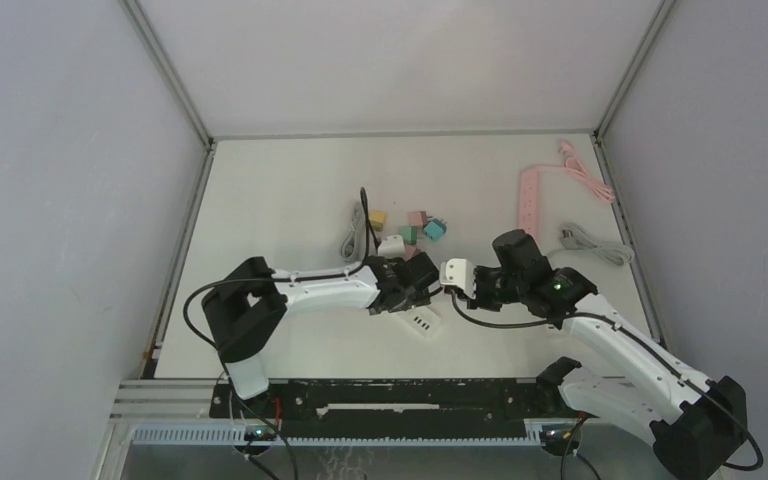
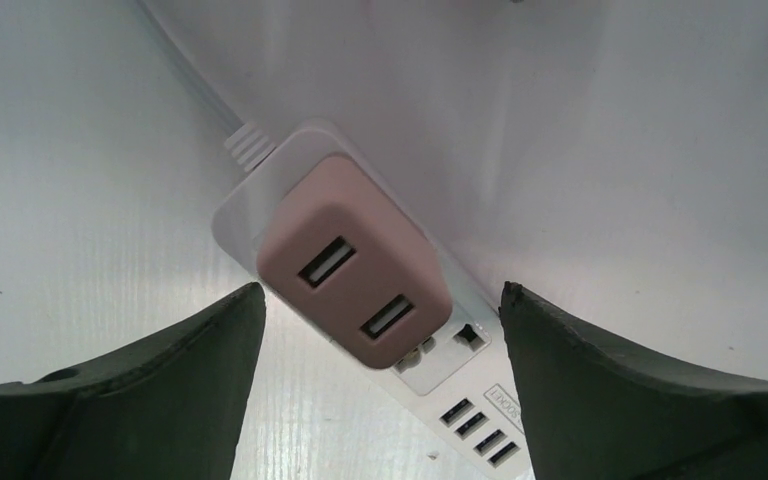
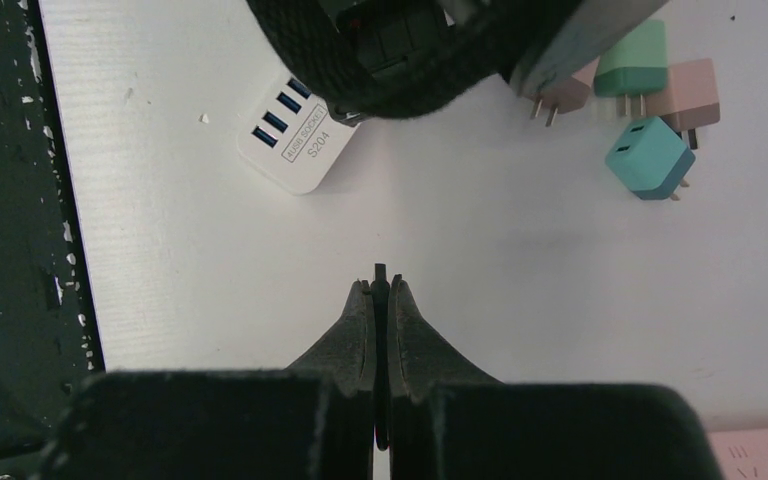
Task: Insert the plug
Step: Adjust the socket at the center of the board.
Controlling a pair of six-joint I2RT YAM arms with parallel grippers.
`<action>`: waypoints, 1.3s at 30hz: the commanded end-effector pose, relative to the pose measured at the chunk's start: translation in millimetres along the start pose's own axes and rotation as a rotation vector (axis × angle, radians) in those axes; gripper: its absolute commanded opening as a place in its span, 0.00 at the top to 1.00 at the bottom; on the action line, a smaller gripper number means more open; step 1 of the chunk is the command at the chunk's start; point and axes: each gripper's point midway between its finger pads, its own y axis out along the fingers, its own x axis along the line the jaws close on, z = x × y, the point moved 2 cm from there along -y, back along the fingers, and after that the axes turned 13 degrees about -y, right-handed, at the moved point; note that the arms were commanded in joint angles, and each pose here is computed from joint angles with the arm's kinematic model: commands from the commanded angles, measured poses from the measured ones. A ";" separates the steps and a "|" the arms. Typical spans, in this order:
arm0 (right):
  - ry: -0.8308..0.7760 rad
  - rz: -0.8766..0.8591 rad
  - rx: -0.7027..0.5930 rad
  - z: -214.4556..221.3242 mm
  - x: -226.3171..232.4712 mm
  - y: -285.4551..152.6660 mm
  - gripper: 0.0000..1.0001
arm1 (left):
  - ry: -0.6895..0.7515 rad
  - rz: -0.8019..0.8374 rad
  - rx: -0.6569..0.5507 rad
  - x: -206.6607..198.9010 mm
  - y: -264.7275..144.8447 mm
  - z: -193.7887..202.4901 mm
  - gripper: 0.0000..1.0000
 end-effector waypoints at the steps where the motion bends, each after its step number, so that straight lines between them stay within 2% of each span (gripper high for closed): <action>1: -0.026 0.040 -0.064 -13.1 -8.3 -4.8 1.00 | 0.031 -0.012 -0.038 -6.0 1.8 -5.8 0.12; 5: -0.030 0.041 -0.076 -15.3 -8.4 -5.3 1.00 | 0.088 -0.026 -0.052 3.3 5.3 -7.6 0.21; 10: -0.033 0.035 -0.099 -20.2 -7.1 -4.7 1.00 | 0.222 0.051 -0.051 9.7 3.3 -9.6 0.31; 15: -0.033 0.012 -0.133 -30.9 -4.2 -2.3 1.00 | 0.399 0.141 -0.050 6.6 2.8 -15.5 0.33; 20: -0.036 -0.017 -0.133 -38.3 -1.7 -0.4 1.00 | 0.640 0.133 -0.055 6.8 9.5 -30.5 0.35; 22: -0.037 -0.029 -0.132 -40.7 -0.3 0.2 1.00 | 0.686 0.130 -0.059 7.9 11.0 -35.5 0.35; 30: -0.053 -0.061 -0.127 -50.6 -0.5 5.8 1.00 | 0.699 0.193 -0.015 5.6 9.2 -32.2 0.24; 34: -0.071 -0.063 -0.119 -58.4 -4.2 6.6 1.00 | 0.658 0.204 -0.030 7.0 1.8 -35.1 0.18; 39: -0.089 -0.088 -0.122 -68.5 -4.2 6.8 1.00 | 0.575 0.271 -0.063 7.3 -22.2 -43.0 0.16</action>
